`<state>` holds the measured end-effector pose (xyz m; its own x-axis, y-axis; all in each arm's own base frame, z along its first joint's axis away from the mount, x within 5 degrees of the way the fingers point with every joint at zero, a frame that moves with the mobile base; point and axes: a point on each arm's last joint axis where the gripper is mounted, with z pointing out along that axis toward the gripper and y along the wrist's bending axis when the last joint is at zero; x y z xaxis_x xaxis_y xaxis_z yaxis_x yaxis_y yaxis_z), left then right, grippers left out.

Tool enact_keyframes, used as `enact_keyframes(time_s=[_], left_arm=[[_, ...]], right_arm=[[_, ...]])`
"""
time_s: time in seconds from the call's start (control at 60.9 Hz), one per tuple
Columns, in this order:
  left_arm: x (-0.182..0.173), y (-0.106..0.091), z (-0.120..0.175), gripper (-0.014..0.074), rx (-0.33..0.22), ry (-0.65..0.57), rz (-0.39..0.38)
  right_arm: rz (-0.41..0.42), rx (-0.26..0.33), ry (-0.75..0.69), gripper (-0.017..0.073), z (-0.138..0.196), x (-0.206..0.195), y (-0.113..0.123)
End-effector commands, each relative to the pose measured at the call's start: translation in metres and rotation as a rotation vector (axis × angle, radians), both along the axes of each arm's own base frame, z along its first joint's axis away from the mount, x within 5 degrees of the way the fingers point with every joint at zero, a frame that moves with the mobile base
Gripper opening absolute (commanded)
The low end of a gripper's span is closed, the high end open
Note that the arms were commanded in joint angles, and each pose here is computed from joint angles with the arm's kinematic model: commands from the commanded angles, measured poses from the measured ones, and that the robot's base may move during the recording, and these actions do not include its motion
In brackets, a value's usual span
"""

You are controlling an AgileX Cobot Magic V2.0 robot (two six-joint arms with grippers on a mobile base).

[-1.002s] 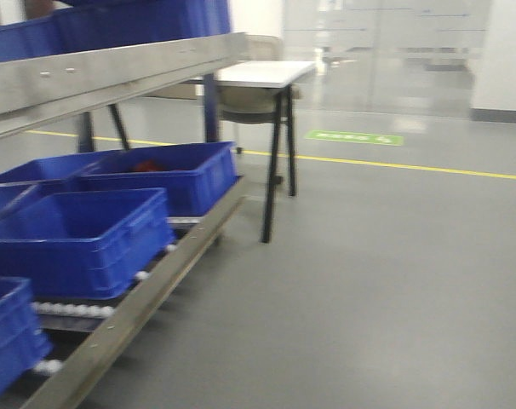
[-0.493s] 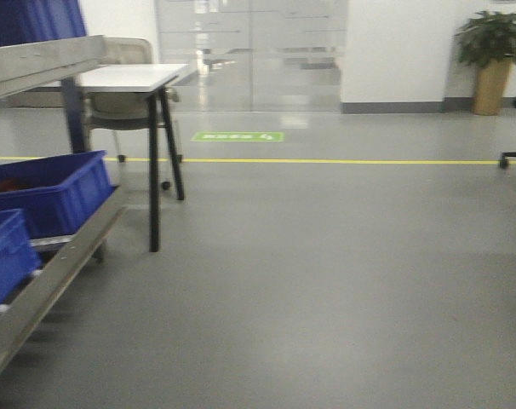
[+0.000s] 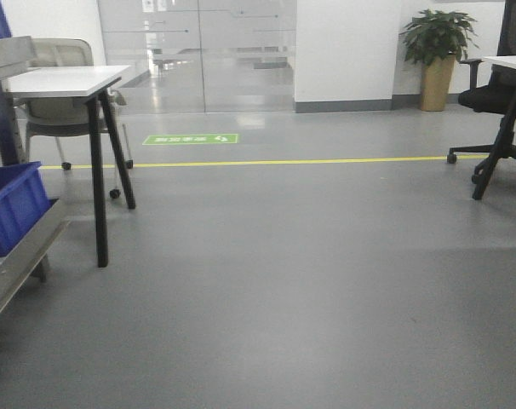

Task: Grab orange capacitor from left shelf to right conveyor
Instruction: 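Drive the base to the conveyor holding the capacitor in the right gripper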

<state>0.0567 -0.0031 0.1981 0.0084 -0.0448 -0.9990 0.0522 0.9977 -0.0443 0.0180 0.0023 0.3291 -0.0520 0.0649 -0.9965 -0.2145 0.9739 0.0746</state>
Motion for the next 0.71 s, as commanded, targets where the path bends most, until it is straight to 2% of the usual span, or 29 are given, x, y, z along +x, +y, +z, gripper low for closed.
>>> enact_keyframes(time_s=[0.0, 0.69], left_arm=[[-0.0017, 0.0007, 0.0104, -0.0127, -0.011, -0.106, 0.007], [-0.0017, 0.0007, 0.0104, -0.0127, -0.011, -0.106, 0.007]], right_arm=[[-0.007, 0.007, -0.103, 0.0048, 0.0163, -0.0011, -0.0004], [-0.007, 0.007, -0.103, 0.0048, 0.0163, -0.0011, -0.0004]])
